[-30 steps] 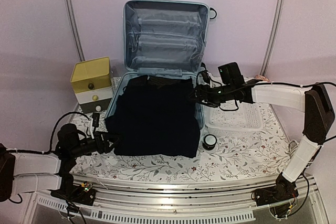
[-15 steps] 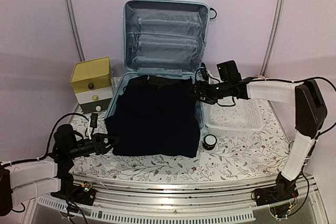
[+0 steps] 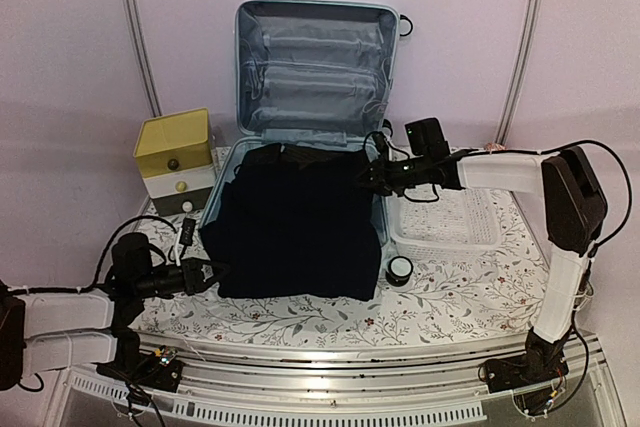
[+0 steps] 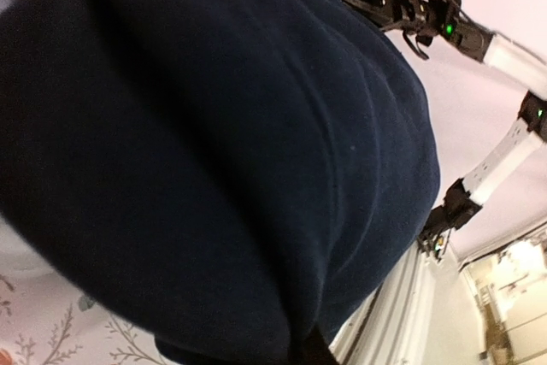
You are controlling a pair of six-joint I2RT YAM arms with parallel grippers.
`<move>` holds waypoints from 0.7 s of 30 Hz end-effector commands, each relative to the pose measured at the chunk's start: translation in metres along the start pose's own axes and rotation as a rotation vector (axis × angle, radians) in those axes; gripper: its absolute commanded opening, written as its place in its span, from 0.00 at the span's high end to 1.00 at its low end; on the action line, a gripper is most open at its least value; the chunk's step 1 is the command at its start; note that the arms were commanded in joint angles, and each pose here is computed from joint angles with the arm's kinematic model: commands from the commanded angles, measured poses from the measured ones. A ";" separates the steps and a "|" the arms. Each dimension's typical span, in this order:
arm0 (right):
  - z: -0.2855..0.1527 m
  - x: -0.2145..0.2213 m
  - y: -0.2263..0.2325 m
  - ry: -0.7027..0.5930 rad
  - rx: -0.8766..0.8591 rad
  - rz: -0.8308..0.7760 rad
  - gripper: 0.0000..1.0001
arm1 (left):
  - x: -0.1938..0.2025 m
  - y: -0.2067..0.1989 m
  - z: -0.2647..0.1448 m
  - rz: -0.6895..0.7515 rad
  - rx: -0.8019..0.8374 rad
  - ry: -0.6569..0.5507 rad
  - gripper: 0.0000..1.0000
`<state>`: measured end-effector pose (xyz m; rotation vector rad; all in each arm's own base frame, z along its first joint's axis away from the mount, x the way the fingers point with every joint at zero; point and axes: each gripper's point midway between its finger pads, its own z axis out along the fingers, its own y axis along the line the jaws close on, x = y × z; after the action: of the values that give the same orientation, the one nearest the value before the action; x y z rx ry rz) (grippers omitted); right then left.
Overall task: Open, take out, and arrange the luggage
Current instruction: Pick up the clothes from the opened luggage.
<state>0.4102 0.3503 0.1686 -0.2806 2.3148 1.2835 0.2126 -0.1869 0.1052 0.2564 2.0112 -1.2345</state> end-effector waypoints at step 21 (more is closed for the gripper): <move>-0.113 -0.082 0.047 -0.232 0.210 -0.230 0.97 | -0.071 -0.123 0.030 -0.083 0.154 0.095 1.00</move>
<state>0.4075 0.3254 0.2505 -0.3766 2.2099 1.0766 0.2050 -0.2384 0.2009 0.2864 2.0806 -1.4200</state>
